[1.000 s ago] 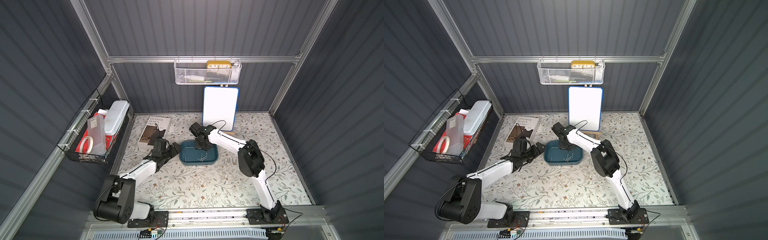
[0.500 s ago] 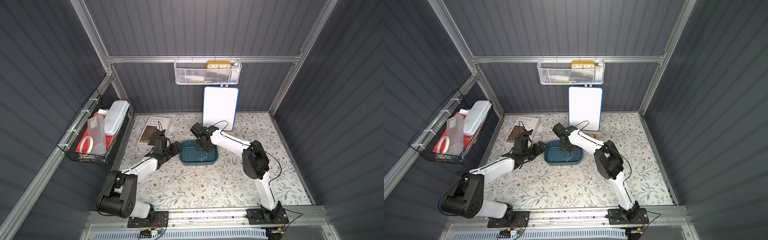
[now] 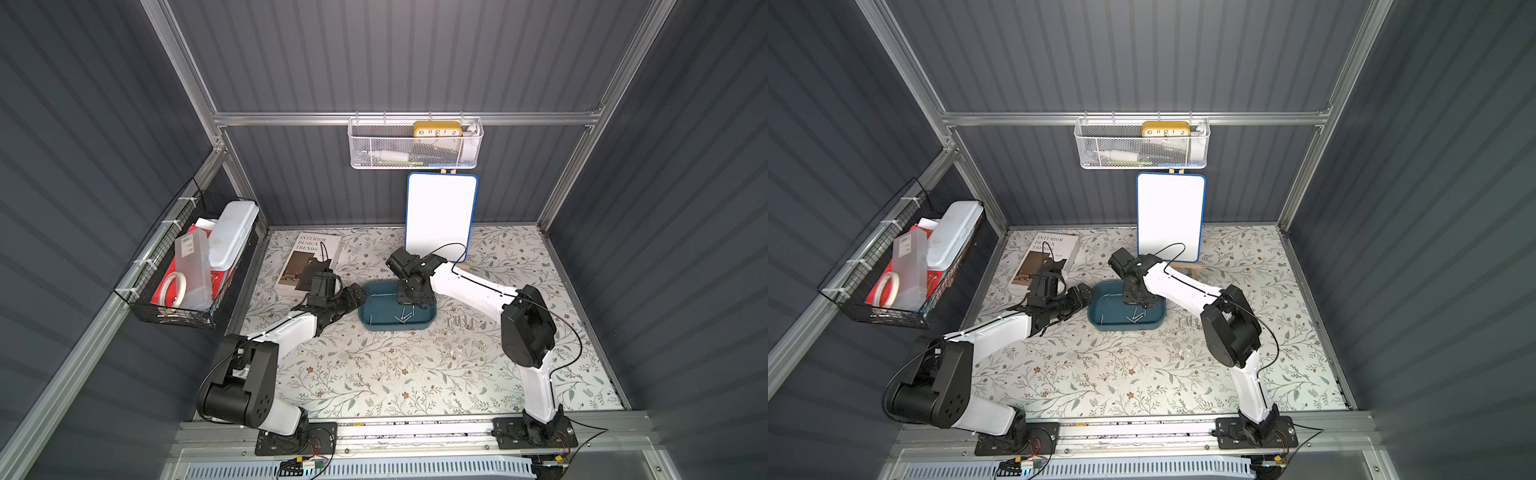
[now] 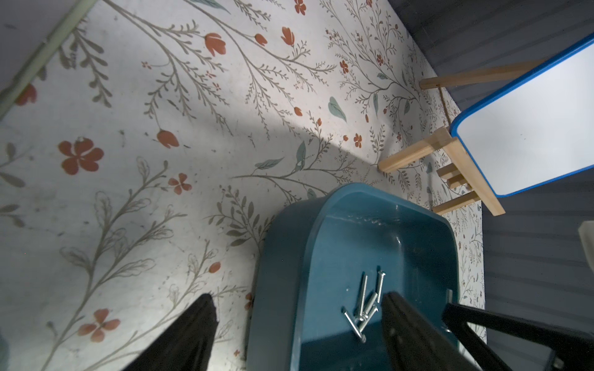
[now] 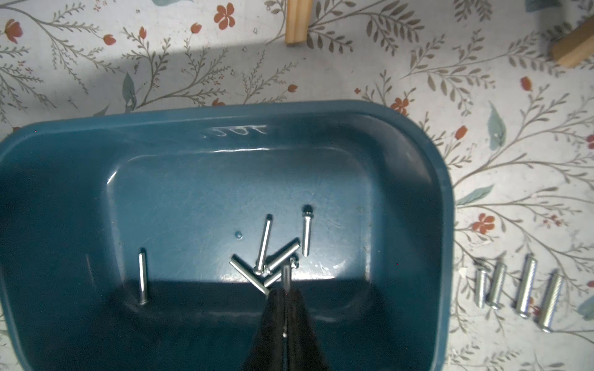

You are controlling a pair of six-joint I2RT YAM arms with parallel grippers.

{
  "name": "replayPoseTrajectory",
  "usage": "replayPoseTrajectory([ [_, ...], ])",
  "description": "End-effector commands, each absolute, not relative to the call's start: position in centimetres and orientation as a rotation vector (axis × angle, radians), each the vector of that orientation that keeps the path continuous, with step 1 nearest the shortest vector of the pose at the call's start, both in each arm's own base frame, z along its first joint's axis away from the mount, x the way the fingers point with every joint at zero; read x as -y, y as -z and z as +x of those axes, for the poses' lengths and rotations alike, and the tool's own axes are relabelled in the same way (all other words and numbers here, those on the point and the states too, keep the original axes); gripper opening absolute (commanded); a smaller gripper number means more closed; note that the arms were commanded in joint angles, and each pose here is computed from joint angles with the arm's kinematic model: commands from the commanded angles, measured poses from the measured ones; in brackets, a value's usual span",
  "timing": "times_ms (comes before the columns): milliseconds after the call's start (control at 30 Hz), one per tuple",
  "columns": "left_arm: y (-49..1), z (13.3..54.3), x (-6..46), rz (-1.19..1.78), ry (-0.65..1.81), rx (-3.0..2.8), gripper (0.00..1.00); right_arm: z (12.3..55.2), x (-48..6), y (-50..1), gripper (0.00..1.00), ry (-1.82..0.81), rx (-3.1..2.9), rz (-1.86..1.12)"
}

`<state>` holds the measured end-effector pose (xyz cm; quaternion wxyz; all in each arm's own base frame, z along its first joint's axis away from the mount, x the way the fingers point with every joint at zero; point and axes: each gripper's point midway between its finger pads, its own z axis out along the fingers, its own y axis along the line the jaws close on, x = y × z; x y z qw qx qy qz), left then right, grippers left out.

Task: Take out the screws from the storage box
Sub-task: Place the screw at the center of the board.

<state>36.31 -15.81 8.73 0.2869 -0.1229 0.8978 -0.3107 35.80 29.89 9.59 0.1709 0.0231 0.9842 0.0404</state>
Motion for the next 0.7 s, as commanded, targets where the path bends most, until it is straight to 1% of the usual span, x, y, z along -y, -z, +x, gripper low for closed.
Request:
replayPoseTrajectory([
  [0,-9.2,36.5,16.2,-0.279,0.828,-2.397,0.83,35.4,-29.2,-10.8,0.00,-0.107,-2.767,0.065],
  [400,-9.8,36.7,16.5,-0.280,0.832,-2.386,0.82,33.3,-25.5,-12.3,0.00,-0.028,-2.734,0.061],
  [667,-10.0,37.0,16.5,-0.283,0.822,-2.382,0.82,31.0,-21.1,-12.2,0.00,0.018,-2.744,0.113],
])
